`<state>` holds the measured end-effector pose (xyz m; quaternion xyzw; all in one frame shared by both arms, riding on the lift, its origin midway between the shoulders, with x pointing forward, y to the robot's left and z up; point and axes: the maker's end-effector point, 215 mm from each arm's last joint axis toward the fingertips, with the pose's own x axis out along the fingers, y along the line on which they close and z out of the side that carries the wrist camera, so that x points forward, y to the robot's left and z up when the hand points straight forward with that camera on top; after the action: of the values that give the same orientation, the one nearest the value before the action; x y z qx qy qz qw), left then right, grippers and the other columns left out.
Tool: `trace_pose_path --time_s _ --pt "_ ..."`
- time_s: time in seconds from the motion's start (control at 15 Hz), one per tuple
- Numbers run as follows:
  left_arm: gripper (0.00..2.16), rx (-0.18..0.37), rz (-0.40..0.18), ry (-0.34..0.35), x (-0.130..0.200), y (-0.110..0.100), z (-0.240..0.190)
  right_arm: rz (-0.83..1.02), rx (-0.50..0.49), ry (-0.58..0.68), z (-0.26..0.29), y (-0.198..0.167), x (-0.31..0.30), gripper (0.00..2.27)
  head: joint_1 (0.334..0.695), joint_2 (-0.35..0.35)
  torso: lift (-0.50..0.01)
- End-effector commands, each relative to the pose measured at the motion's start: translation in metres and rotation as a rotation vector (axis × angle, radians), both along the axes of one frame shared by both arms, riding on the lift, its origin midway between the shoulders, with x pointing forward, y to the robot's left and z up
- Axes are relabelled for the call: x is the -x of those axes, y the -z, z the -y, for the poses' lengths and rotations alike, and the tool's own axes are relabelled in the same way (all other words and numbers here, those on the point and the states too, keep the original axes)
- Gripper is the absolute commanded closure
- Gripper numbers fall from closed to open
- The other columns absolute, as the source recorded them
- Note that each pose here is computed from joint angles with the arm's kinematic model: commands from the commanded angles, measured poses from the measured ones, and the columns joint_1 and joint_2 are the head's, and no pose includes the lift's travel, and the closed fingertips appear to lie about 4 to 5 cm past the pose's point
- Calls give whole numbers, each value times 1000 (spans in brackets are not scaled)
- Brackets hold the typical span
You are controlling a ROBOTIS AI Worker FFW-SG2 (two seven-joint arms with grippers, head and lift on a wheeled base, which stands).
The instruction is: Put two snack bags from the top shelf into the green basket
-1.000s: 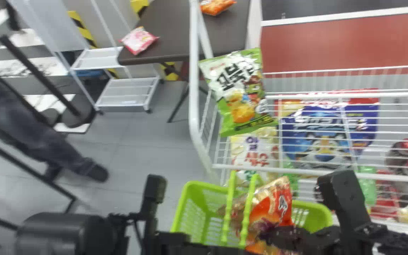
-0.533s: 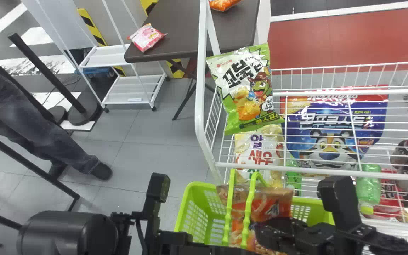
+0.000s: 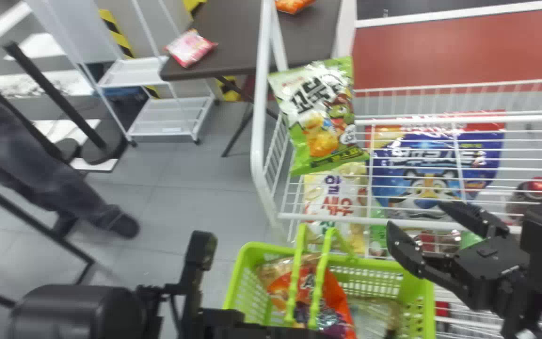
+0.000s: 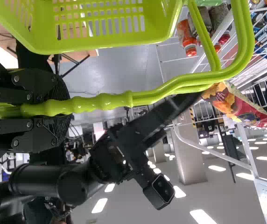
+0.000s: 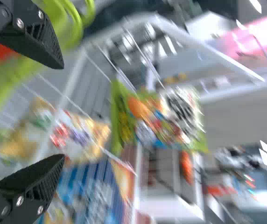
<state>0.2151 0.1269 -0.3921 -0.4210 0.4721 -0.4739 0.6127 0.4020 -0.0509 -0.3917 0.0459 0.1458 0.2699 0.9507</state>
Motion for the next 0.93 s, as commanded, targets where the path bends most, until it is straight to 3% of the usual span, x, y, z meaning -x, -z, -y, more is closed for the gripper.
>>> trace_pose_path --time_s 0.0,0.13,0.4,0.87 --pt "2148 -3 -5 0 1 2 -1 91 16 108 39 -1 -17 73 695 187 -1" --pt "2148 0 -7 -1 1 2 -1 170 -11 172 59 -6 -19 76 695 87 -1" --pt "2148 0 -9 -1 1 2 0 207 -8 299 95 18 -2 76 695 2 -1" --pt "2148 -5 -21 -7 6 5 -2 211 8 336 117 22 5 76 695 -58 -1"
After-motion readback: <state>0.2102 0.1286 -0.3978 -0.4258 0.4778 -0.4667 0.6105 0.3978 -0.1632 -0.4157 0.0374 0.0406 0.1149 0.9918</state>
